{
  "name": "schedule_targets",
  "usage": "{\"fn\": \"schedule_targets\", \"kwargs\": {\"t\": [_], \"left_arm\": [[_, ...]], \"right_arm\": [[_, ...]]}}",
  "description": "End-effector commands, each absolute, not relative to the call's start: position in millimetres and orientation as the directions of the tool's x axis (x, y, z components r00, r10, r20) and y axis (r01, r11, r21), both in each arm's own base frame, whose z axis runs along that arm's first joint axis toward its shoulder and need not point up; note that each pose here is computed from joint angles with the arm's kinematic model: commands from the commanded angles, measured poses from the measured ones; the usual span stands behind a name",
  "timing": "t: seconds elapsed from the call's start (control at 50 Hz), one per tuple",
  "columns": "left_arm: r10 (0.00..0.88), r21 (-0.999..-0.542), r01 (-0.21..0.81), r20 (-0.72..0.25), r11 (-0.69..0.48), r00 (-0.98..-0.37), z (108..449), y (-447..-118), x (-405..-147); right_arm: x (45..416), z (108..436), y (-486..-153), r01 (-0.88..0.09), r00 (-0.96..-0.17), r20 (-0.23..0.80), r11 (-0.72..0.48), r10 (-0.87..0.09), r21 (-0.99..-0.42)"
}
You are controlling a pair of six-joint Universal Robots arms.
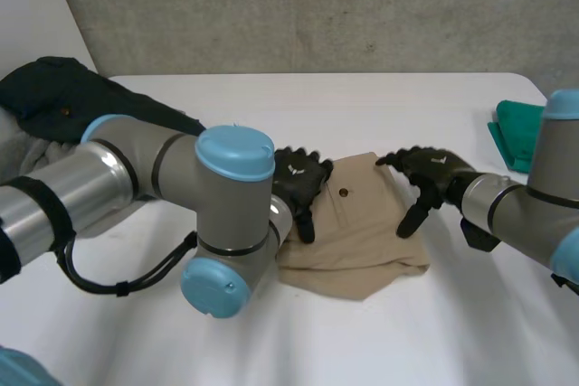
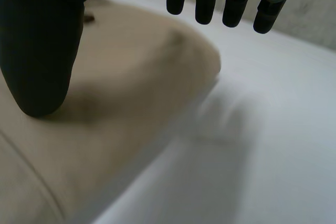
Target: Fold the laundry.
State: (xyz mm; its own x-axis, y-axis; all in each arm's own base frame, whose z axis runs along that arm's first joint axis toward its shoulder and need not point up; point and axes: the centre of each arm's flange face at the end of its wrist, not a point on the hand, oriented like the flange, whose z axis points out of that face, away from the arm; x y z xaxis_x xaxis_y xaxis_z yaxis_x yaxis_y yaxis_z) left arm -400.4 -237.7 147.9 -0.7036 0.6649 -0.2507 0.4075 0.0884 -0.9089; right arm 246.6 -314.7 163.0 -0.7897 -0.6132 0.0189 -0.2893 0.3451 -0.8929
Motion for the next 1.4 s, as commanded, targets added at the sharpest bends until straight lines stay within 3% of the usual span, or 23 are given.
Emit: {"fn": "schedule_targets", "kwargs": {"t": [0.02, 0.12, 0.2, 0.22, 0.34, 0.4, 0.44, 0.52, 0.6, 0.64, 1.08, 1.18, 1.28, 1.4], "left_arm": [[0.626, -0.852, 0.492, -0.287, 0.178, -0.725, 134, -236, -385], [0.630, -0.856, 0.488, -0.286, 0.170, -0.722, 147, -233, -385], [0.605, -0.903, 0.419, -0.284, 0.091, -0.744, 196, -236, -385], [0.602, -0.921, 0.386, -0.278, 0.054, -0.749, 216, -236, -384], [0.633, -0.958, 0.282, -0.249, -0.050, -0.733, 261, -243, -381], [0.683, -0.968, 0.231, -0.237, -0.102, -0.691, 280, -246, -378], [0.754, -0.972, 0.175, -0.231, -0.155, -0.615, 302, -237, -378], [0.848, -0.974, 0.125, -0.226, -0.189, -0.480, 312, -224, -382], [0.895, -0.979, 0.108, -0.201, -0.172, -0.399, 311, -218, -382], [0.900, -0.982, 0.107, -0.186, -0.157, -0.393, 309, -217, -382], [0.911, -0.986, 0.127, -0.153, -0.113, -0.383, 296, -212, -382], [0.910, -0.985, 0.122, -0.157, -0.119, -0.383, 299, -211, -382], [0.903, -0.983, 0.090, -0.182, -0.159, -0.390, 317, -208, -379], [0.886, -0.973, 0.032, -0.223, -0.230, -0.407, 341, -207, -378]], "right_arm": [[247, 137, -323, -0.430, -0.751, 0.127, 0.335, -0.648, -0.838], [244, 148, -325, -0.501, -0.740, 0.227, 0.293, -0.634, -0.815], [242, 169, -327, -0.499, -0.757, 0.294, 0.226, -0.583, -0.836], [245, 183, -324, -0.489, -0.759, 0.320, 0.171, -0.567, -0.855], [260, 210, -283, -0.460, -0.733, 0.402, -0.036, -0.548, -0.887], [262, 202, -253, -0.460, -0.708, 0.438, -0.108, -0.554, -0.881], [264, 187, -229, -0.464, -0.677, 0.454, -0.142, -0.579, -0.874], [269, 152, -189, -0.480, -0.625, 0.449, -0.139, -0.638, -0.866], [267, 131, -178, -0.484, -0.608, 0.437, -0.126, -0.663, -0.866], [268, 123, -178, -0.482, -0.607, 0.437, -0.130, -0.663, -0.866], [302, 102, -247, -0.441, -0.647, 0.469, -0.207, -0.601, -0.873], [307, 119, -257, -0.397, -0.666, 0.474, -0.264, -0.576, -0.879], [303, 167, -297, -0.341, -0.739, 0.480, -0.352, -0.473, -0.872], [277, 215, -348, -0.265, -0.832, 0.413, -0.389, -0.370, -0.882]]}}
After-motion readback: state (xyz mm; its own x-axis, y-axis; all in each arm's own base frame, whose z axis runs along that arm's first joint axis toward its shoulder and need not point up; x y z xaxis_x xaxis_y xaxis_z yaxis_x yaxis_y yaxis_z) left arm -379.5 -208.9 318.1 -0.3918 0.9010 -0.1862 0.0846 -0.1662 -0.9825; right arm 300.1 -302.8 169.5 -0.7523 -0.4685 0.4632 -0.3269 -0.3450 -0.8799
